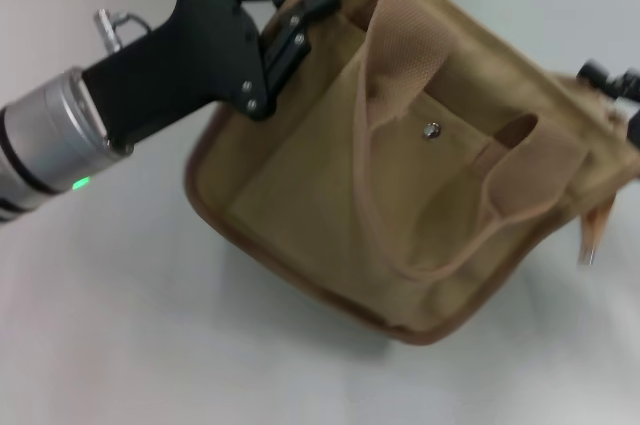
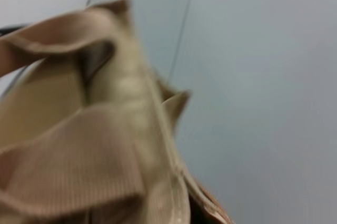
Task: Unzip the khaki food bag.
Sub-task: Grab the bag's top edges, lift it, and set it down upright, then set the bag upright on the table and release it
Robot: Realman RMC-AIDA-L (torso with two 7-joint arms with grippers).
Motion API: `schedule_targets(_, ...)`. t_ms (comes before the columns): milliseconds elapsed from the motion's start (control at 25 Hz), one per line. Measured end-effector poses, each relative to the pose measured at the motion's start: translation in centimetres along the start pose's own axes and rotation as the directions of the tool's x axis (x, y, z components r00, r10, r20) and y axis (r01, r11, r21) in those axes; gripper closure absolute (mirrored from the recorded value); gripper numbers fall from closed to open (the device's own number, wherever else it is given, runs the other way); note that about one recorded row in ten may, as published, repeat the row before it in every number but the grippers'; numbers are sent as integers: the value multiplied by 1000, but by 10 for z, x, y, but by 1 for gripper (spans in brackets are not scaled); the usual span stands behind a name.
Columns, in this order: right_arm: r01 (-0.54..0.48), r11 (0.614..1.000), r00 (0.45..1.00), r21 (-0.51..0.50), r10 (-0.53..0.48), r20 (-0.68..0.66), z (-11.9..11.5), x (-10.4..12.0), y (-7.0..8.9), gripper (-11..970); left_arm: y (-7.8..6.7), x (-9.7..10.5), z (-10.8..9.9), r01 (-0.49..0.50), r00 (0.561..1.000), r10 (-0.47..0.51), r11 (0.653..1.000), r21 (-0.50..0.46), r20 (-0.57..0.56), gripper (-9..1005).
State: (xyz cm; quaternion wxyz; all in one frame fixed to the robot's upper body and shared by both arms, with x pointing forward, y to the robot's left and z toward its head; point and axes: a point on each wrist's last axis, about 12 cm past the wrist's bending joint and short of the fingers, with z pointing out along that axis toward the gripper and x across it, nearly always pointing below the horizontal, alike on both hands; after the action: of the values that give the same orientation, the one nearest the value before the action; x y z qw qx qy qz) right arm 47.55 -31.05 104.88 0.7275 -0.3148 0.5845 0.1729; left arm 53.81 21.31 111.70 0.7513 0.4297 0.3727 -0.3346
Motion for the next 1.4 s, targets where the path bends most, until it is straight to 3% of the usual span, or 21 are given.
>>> schedule_targets(40, 10, 1000, 1000, 5, -10, 19, 4, -8, -12, 579, -3, 1, -2, 8, 1000, -8, 1000, -8, -5, 794)
schedule_targets(240, 32, 999, 998, 13, -33, 56, 20, -22, -33, 777, -22, 12, -17, 54, 996, -57, 997, -52, -64, 791)
schedule_targets(320, 32, 999, 998, 21, -33, 56, 27, -25, -39, 831, -34, 18, -26, 94, 990, -103, 992, -86, -100, 790)
schedule_targets(520, 41, 999, 998, 32, -42, 42, 38, -26, -48, 967, -47, 22, -32, 123, 983, -136, 986, -114, -122, 787)
schedule_targets(760, 7, 1000, 999, 28, -9, 50, 37, -29, -50, 951, -51, 24, -34, 111, 983, -129, 985, -132, -132, 784)
schedule_targets(1000, -91, 992, 996, 92, 89, 28, 6, -25, -51, 900, -50, 23, -33, 106, 984, -123, 985, -133, -128, 780)
schedule_targets(1320, -152, 980, 986, 126, 143, 84, -32, -24, -34, 833, -54, 20, -48, 106, 984, -132, 974, -198, -123, 776)
schedule_targets(1400, -158, 979, 985, 128, 147, 90, -35, -24, -33, 694, -54, 18, -53, 102, 984, -131, 970, -219, -121, 774)
